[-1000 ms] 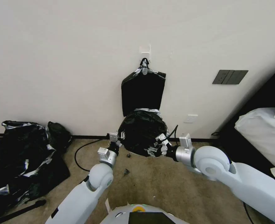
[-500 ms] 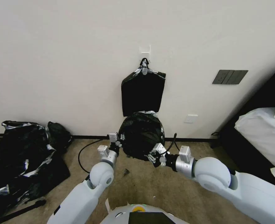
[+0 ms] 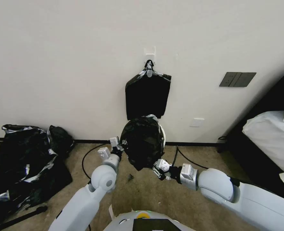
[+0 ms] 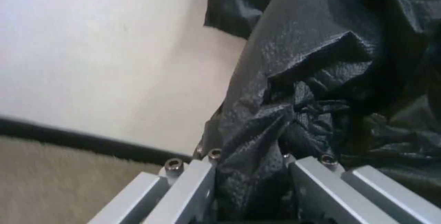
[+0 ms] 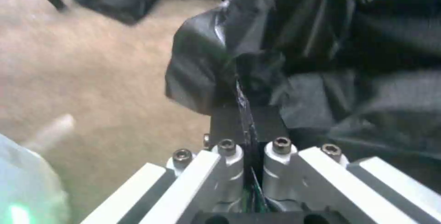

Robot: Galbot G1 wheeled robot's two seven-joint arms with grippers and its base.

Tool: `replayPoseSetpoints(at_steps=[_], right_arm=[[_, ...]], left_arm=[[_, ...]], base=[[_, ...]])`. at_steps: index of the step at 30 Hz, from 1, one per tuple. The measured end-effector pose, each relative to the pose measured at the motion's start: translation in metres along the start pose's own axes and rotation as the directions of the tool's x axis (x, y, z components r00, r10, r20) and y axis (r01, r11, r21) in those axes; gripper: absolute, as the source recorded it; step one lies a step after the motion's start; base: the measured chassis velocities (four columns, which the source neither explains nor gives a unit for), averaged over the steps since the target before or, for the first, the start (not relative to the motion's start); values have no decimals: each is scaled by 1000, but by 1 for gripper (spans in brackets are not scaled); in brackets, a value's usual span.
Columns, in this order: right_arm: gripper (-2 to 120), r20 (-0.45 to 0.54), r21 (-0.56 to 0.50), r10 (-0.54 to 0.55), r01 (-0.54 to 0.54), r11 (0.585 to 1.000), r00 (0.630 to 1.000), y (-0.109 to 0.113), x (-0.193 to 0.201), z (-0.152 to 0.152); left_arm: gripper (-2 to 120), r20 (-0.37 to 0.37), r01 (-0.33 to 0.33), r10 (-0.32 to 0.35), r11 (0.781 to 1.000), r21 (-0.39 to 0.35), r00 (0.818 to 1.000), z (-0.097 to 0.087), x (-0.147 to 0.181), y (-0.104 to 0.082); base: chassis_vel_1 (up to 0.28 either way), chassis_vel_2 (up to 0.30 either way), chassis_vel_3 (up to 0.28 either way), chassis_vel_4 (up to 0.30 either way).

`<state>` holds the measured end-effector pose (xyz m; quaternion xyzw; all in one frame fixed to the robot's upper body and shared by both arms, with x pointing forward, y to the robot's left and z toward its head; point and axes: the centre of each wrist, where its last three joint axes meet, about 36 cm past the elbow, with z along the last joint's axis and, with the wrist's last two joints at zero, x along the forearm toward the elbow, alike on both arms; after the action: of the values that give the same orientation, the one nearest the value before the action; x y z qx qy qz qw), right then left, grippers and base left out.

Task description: Place a trash bag onto the trash bin.

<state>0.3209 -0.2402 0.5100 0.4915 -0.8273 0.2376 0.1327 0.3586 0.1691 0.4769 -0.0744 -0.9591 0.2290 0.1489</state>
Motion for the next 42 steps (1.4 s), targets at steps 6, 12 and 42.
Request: replayPoseSetpoints(at_steps=[6, 12, 42], right_arm=[[2, -1, 94, 48, -48, 994, 999, -7, -2, 13], [12, -12, 149, 98, -95, 984, 995, -15, 7, 11], [100, -65, -12, 475, -476, 879, 878, -37, 22, -19]], left_arm=[[1, -20, 11, -10, 999, 39, 1000, -5, 2, 1], [1, -32, 27, -25, 998, 56, 999, -8, 2, 3], [1, 19, 46, -45, 999, -22, 999, -4, 0, 14]], base=[[0, 0, 0, 0], [0, 0, 0, 0], [0, 0, 0, 0]])
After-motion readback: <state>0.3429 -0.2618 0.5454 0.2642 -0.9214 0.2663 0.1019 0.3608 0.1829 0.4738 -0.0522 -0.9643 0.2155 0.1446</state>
